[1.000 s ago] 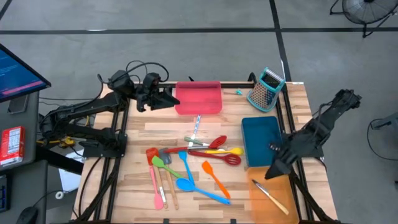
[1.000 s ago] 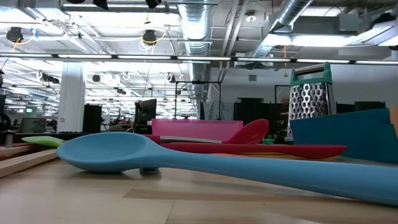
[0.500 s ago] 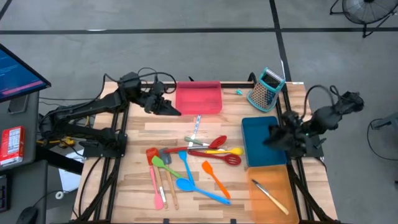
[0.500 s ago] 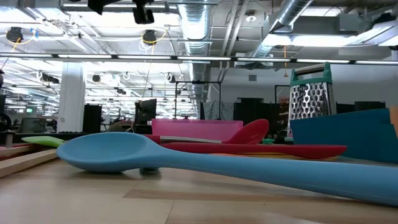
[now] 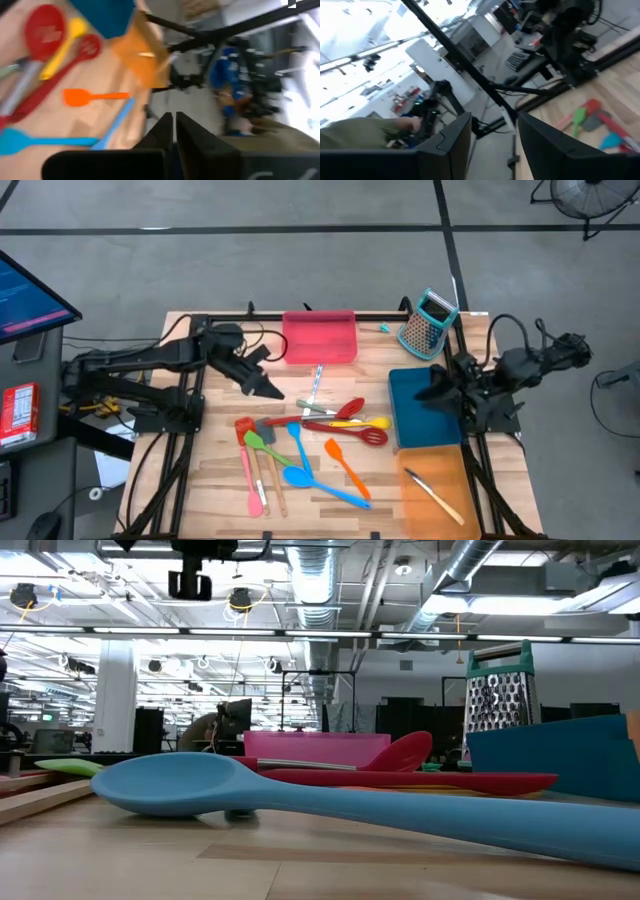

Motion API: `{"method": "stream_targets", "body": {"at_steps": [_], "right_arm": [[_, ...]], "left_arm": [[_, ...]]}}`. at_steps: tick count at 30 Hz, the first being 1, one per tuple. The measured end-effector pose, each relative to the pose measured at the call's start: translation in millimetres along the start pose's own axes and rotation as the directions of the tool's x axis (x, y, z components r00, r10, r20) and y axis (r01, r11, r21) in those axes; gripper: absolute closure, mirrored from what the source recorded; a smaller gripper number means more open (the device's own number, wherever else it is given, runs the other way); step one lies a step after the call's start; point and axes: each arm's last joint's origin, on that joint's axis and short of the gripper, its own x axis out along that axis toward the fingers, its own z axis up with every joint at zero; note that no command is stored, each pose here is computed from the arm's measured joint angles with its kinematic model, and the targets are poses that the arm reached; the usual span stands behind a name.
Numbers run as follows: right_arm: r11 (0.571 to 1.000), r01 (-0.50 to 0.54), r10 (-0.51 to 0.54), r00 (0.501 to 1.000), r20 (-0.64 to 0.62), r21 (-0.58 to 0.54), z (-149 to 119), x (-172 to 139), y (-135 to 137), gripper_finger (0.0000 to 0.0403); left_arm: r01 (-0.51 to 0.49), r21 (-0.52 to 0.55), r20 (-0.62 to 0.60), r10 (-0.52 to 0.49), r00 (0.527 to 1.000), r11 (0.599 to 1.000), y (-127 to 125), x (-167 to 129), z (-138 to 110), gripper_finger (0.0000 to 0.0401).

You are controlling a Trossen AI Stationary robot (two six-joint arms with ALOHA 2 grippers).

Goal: Pick & Place Kitchen Items
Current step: Put the red serving spoon into the red bin

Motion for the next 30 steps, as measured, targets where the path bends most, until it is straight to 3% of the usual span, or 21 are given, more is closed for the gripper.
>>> {"method": "stream_targets", "body": {"at_steps": [7, 12, 19, 21, 27, 30], "right_arm": [[0.999, 0.051, -0.052, 0.999, -0.017, -0.01, -1, 0, -6, 0.0242], [0.996, 0.09, -0.09, 0.996, -0.02, -0.015, -1, 1, -10, 0.0242], [0.993, 0.121, -0.121, 0.993, -0.009, -0.016, 1, 1, -14, 0.0242], [0.992, 0.125, -0.125, 0.992, -0.006, -0.013, 1, 1, -14, 0.0242], [0.992, 0.128, -0.128, 0.992, -0.01, -0.015, 1, 1, -15, 0.0242], [0.992, 0.129, -0.129, 0.992, -0.01, -0.015, 1, 1, -15, 0.0242]], "left_arm": [[-0.273, 0.102, 0.033, 0.271, 0.962, 0.956, 7, 1, -21, 0.04], [-0.452, 0.219, 0.108, 0.439, 0.892, 0.865, 13, 2, -26, 0.04], [-0.577, 0.366, 0.184, 0.551, 0.814, 0.73, 22, 10, -22, 0.0396], [-0.579, 0.411, 0.181, 0.56, 0.809, 0.704, 24, 13, -22, 0.0389], [-0.478, 0.494, 0.076, 0.511, 0.856, 0.726, 27, 19, -22, 0.0328], [-0.459, 0.545, 0.052, 0.518, 0.854, 0.701, 30, 24, -23, 0.0286]]}}
